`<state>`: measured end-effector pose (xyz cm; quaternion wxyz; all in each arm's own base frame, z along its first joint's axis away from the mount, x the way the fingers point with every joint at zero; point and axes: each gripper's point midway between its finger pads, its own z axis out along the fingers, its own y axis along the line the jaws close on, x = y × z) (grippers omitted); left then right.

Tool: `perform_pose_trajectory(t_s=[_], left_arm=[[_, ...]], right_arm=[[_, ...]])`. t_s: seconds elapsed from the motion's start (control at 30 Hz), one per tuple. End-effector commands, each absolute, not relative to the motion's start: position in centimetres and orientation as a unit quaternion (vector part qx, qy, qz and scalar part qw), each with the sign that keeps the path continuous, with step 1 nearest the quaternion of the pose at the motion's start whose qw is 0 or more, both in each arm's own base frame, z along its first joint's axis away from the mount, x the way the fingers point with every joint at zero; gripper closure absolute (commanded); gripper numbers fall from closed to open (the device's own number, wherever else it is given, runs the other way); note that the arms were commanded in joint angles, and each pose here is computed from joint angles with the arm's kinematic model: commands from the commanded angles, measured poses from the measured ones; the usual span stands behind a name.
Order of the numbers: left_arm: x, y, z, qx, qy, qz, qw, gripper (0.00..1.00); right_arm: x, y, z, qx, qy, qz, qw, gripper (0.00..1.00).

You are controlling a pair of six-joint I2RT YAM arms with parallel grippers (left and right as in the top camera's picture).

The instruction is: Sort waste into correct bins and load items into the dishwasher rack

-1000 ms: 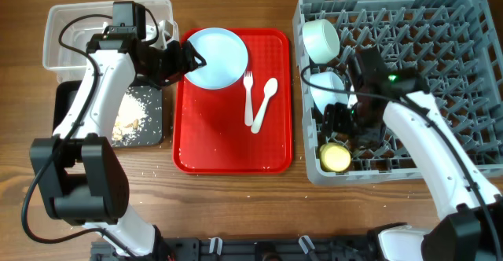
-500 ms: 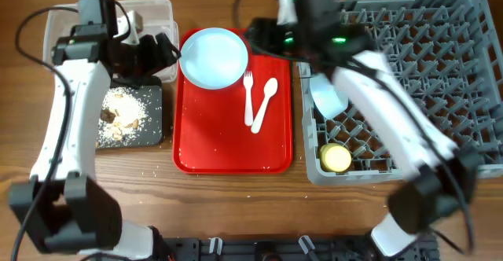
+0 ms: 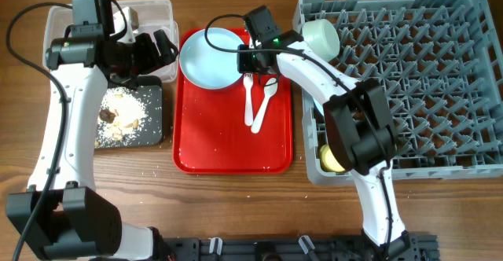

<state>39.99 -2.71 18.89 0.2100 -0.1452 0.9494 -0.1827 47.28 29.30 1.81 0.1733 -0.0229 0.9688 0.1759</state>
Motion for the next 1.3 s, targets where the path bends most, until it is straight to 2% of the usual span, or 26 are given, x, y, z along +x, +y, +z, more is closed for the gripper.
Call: perform_pose_trajectory(t_s=[0.0,0.13,0.27,0.4,0.5,0.57,0.6,0.67,0.77,0.8,0.83,1.0,1.27], left_arm=[[40.2,-2.5,19.3,-0.14,0.95,-0.177,0.218,0.0],[40.2,-2.5,19.3,-0.14,0.95,-0.177,0.218,0.0],[40.2,-2.5,19.3,-0.14,0.95,-0.177,0.218,0.0],[40.2,-2.5,19.3,-0.14,0.95,-0.177,0.218,0.0],[40.2,-2.5,19.3,-0.14,0.95,-0.177,0.218,0.0],[40.2,-2.5,19.3,-0.14,0.95,-0.177,0.218,0.0],[40.2,-2.5,19.3,-0.14,0.95,-0.177,0.218,0.0],[40.2,-2.5,19.3,-0.14,0.95,-0.177,0.218,0.0],[40.2,-2.5,19.3,-0.14,0.95,-0.177,0.218,0.0],[40.2,-2.5,19.3,-0.14,0.95,-0.177,0.218,0.0],[40.2,-2.5,19.3,-0.14,0.95,-0.177,0.218,0.0],[40.2,-2.5,19.3,-0.14,0.95,-0.177,0.218,0.0],[40.2,-2.5,19.3,-0.14,0.95,-0.177,0.218,0.0]], right_arm=[[47.3,29.5,-0.5,-0.021,0.973,0.16,0.163,0.77],[47.2,29.1,-1.2,-0.008,0.975,0.155,0.156,0.96],[48.2,28.5,0.5,0.003,0.972,0.156,0.176,0.96],[51.7,24.6,12.4,0.033,0.94,0.186,0.283,0.96],[52.3,18.7,21.2,0.075,0.914,0.152,0.368,0.96],[50.7,11.6,28.9,0.108,0.886,0.069,0.446,0.96],[49.7,8.9,31.3,0.115,0.875,0.028,0.469,0.96],[47.1,3.9,35.2,0.12,0.856,-0.071,0.498,0.96],[43.3,-3.0,38.4,0.173,0.813,-0.251,0.496,0.96],[42.6,-4.7,38.3,0.171,0.8,-0.325,0.474,0.96],[42.6,-5.1,37.5,0.157,0.801,-0.354,0.457,0.96],[44.9,-5.4,31.6,0.085,0.806,-0.44,0.387,0.96],[48.8,-4.5,22.4,-0.009,0.821,-0.48,0.31,0.95]])
